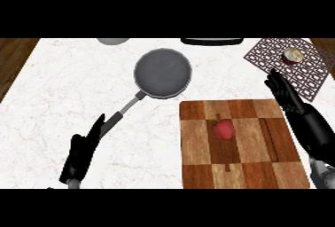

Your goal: Pick the bell pepper from the cutting board and place it in the pan

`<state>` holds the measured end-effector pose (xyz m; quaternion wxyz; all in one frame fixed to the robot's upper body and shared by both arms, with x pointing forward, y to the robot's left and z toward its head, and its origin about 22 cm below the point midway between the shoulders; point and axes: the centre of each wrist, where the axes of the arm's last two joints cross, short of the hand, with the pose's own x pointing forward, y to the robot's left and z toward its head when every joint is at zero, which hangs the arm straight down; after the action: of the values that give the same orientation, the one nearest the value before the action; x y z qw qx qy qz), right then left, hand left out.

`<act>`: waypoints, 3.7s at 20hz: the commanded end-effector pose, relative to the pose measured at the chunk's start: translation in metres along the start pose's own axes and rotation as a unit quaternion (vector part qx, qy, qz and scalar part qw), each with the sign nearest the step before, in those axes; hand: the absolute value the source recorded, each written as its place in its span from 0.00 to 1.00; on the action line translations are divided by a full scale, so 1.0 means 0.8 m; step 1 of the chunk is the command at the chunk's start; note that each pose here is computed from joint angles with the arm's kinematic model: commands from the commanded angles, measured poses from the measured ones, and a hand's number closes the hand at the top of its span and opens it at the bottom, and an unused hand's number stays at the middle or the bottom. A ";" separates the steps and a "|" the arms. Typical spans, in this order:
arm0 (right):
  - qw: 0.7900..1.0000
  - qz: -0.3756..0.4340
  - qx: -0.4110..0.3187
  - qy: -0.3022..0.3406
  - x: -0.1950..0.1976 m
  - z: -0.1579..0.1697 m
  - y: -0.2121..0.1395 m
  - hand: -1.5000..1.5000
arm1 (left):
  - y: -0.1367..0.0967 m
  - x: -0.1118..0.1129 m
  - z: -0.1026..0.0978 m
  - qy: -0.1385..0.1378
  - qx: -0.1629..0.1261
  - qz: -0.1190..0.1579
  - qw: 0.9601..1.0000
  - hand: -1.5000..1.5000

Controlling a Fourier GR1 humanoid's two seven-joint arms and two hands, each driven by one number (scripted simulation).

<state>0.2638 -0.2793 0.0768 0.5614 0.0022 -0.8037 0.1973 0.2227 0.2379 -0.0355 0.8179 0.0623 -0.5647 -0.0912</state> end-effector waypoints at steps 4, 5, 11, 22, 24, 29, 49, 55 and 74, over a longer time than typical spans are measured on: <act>0.978 -0.051 0.189 -0.076 0.037 -0.058 0.059 0.00 | 0.084 0.034 -0.023 -0.025 0.102 -0.060 0.993 0.50; 0.963 -0.071 0.241 -0.097 0.048 -0.054 0.075 0.00 | 0.108 0.049 -0.024 -0.031 0.130 -0.074 0.988 0.50; 0.992 -0.077 -0.072 -0.065 -0.011 -0.038 0.043 1.00 | 0.139 0.044 -0.024 -0.002 0.164 -0.062 0.985 0.50; 0.981 0.103 0.083 -0.143 0.030 -0.029 -0.004 0.00 | 0.158 0.041 -0.022 0.006 0.172 -0.061 0.983 0.50; 0.972 0.177 0.098 -0.116 0.047 -0.037 -0.008 0.00 | 0.155 0.039 -0.029 0.016 0.176 -0.060 0.982 0.50; 0.929 0.334 0.154 -0.051 0.091 -0.048 -0.004 0.00 | 0.153 0.035 -0.023 0.015 0.170 -0.060 0.983 0.50; 0.778 0.549 0.279 0.125 0.090 -0.058 0.153 0.00 | 0.143 0.049 -0.045 0.008 0.168 -0.059 0.984 0.50; 0.757 0.580 0.271 0.132 0.068 -0.043 0.154 0.00 | 0.167 0.046 -0.038 0.012 0.163 -0.060 0.985 0.50; 0.748 0.588 0.274 0.142 0.027 -0.055 0.143 0.00 | 0.166 0.034 -0.032 0.019 0.157 -0.055 0.986 0.50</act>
<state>0.2679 -0.1453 0.0684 0.4161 -0.3407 -0.4681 0.7012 0.2694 0.3543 0.0064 0.7973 0.2283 -0.5569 -0.0452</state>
